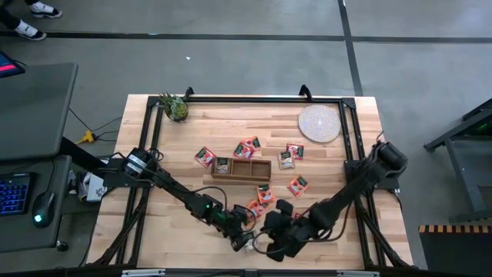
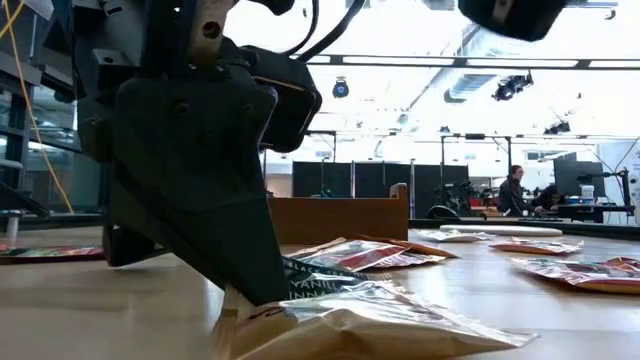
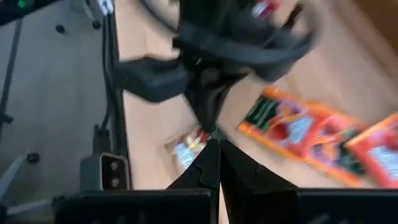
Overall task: Pick & Place Tea
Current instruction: Put the brown tea bag into the left section of the brown wooden organizer
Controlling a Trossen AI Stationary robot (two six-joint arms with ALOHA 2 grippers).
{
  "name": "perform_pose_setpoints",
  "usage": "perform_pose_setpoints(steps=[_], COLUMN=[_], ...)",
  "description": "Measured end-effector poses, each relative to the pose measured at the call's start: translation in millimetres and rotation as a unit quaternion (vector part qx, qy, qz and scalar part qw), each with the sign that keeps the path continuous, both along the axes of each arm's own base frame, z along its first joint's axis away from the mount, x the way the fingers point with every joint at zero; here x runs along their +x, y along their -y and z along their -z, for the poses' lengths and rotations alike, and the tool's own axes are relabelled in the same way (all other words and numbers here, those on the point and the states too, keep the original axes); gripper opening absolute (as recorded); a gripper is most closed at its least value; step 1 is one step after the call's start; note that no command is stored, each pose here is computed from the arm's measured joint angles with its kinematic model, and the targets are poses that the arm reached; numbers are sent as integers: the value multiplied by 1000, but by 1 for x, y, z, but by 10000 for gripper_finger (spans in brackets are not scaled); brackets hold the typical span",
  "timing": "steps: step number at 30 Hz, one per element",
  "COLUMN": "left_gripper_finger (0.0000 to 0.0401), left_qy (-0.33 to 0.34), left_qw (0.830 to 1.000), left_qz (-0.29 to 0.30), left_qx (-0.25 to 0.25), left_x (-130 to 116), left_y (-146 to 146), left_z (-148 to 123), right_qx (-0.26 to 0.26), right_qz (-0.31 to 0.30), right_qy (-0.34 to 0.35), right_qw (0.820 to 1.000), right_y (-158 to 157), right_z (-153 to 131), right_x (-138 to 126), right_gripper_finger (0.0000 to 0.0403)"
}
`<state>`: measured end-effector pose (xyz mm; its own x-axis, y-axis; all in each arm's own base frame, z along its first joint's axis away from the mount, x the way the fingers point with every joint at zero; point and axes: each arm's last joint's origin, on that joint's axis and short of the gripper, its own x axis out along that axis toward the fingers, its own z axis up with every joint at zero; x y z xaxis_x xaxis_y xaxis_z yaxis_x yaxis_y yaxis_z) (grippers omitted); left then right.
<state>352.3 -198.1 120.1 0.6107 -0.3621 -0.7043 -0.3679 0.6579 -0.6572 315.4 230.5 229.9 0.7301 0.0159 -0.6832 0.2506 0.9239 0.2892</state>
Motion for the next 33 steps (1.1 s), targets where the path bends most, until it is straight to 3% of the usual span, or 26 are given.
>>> perform_pose_setpoints(steps=[7,12,26,33], left_gripper_finger=[0,0,0,0], left_qy=[-14,22,63,43], left_qw=[998,995,988,965], left_qz=[9,20,20,12], left_qx=[65,96,139,258], left_x=[-11,-17,-58,-81], left_y=[-8,-10,-16,-29], left_z=[-16,-42,-117,-172], right_qx=[-28,-47,-74,-77], right_qz=[13,18,13,8], right_qy=[54,71,34,25], right_qw=[998,996,997,997], right_y=[18,26,34,35], right_z=[-47,-64,-64,-64], right_x=[-18,-28,-37,-38], right_gripper_finger=[0,0,0,0])
